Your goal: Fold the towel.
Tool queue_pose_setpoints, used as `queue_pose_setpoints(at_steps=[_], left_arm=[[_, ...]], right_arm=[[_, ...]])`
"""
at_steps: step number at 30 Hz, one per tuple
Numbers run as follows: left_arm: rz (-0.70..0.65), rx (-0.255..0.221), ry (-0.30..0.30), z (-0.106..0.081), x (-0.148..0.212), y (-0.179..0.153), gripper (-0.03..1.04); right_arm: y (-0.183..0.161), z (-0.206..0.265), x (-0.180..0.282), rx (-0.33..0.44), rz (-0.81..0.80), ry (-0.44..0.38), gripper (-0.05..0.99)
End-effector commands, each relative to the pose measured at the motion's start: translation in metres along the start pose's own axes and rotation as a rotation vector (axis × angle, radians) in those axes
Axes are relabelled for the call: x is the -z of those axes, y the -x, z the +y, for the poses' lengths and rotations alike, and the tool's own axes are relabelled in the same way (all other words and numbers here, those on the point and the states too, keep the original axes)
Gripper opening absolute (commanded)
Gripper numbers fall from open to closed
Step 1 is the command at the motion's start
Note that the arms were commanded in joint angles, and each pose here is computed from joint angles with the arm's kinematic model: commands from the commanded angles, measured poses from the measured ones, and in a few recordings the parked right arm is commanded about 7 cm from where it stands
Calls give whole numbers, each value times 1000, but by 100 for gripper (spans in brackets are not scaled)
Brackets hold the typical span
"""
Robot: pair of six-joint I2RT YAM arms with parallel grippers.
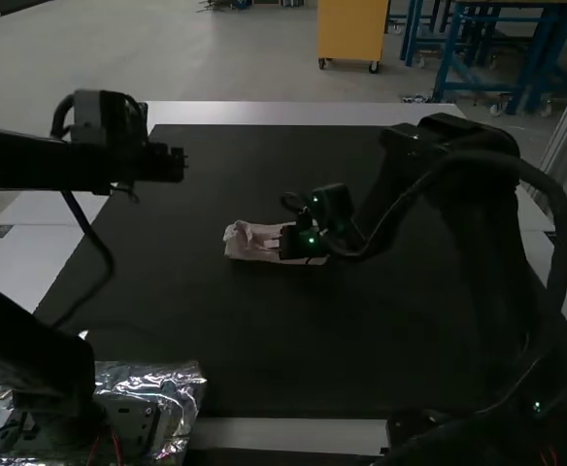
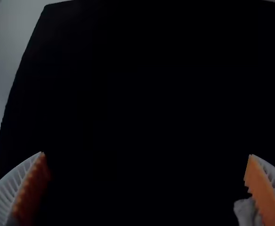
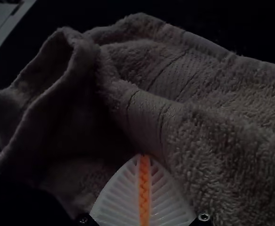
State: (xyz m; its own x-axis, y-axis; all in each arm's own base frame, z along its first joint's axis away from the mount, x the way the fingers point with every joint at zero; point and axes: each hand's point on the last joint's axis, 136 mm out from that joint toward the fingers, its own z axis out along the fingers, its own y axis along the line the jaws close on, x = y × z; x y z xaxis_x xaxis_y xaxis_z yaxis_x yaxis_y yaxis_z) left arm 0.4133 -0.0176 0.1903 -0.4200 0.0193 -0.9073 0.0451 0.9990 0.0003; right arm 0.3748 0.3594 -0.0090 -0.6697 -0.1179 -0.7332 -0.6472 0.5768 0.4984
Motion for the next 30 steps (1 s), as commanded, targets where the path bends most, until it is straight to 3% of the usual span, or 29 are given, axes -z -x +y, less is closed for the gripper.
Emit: queue_pose_setpoints(at_steps=[1,6,8,11,14,18,22,30], left_arm=[[-96,-13,-7,-5,18,40,97],[-164,-15,-4,-4,43,68,97],[-190,-22,-3,-4,54,78,97],[-250,-29,-5,-5,74,98,97],[-321,-37,-4,-5,99,120,97],[-400,-51,0,-5,130,140,97],[-451,-55,12,-2,156,148,97],[-594,-49,40,3,217,154,97]], right_arm=[[31,11,11,-17,-61,15,-2],[124,31,69,23,-232,-10,-1],[163,41,102,50,-313,-45,11],[213,58,158,91,-446,-85,44],[241,76,211,133,-528,-107,53],[259,99,277,158,-610,-130,57],[265,127,346,202,-723,-150,92],[237,156,456,258,-928,-273,92]])
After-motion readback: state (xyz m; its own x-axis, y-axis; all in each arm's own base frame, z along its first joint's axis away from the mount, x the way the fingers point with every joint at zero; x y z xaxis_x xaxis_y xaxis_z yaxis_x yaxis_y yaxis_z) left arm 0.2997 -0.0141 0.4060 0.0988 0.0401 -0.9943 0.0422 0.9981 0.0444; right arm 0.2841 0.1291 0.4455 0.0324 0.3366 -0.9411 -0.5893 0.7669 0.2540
